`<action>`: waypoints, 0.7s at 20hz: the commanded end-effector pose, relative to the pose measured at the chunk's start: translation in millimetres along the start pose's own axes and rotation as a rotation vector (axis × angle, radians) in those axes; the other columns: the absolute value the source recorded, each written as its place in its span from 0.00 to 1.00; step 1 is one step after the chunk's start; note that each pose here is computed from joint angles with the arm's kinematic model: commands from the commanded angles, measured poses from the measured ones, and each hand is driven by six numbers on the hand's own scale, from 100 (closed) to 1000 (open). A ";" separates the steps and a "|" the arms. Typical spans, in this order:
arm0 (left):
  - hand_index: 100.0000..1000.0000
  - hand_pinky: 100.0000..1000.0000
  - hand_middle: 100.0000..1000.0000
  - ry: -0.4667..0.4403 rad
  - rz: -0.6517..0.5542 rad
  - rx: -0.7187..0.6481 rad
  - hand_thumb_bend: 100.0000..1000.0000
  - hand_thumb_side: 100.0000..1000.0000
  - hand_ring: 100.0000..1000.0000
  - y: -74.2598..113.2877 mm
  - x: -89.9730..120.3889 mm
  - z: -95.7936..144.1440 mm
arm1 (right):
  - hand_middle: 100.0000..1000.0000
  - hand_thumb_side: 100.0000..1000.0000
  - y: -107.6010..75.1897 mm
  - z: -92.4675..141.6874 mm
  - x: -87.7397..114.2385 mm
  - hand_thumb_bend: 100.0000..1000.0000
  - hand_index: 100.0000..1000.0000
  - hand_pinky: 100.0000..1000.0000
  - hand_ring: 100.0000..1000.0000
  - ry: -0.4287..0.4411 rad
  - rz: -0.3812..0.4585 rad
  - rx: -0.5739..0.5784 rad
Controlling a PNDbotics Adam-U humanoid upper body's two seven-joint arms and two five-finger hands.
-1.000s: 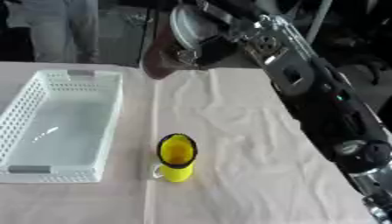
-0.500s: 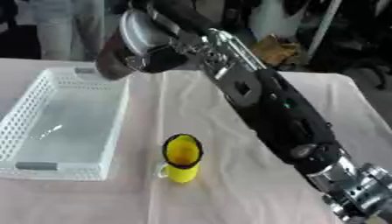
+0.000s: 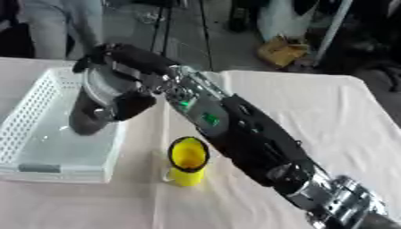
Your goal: Pick up objects on the table and place them in the box.
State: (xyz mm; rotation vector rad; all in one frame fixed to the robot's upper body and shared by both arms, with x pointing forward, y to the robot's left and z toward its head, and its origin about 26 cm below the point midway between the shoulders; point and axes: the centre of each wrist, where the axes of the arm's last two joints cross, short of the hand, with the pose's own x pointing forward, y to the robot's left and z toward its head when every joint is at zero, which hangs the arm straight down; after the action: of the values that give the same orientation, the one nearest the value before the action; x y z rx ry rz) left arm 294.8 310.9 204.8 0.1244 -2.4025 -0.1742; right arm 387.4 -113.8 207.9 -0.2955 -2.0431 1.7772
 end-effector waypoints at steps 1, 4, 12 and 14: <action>0.79 0.50 0.75 -0.037 -0.006 -0.016 0.39 0.92 0.80 0.4 8.4 -6.3 | 0.65 0.00 -2.5 -2.2 3.3 0.00 0.64 0.00 0.42 -0.091 0.037 0.130; 0.79 0.50 0.75 -0.036 -0.006 -0.016 0.39 0.92 0.80 0.5 8.4 -6.3 | 0.67 0.00 -4.0 -1.2 1.9 0.00 0.67 0.01 0.44 -0.125 0.048 0.214; 0.79 0.50 0.75 -0.036 -0.006 -0.016 0.40 0.91 0.80 0.6 8.5 -6.4 | 1.00 0.61 -23.3 0.6 7.6 0.09 1.00 1.00 1.00 -0.160 0.172 0.214; 0.79 0.50 0.75 -0.035 -0.006 -0.016 0.40 0.91 0.80 0.8 8.5 -6.4 | 1.00 0.64 -32.5 3.0 8.4 0.13 1.00 1.00 1.00 -0.145 0.245 0.222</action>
State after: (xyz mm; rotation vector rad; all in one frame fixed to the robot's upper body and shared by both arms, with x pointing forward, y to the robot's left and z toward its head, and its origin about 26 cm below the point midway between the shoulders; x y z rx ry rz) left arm 295.0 310.6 205.4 0.1228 -2.4055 -0.1759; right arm 383.6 -112.3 222.8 -0.2745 -1.9299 2.1799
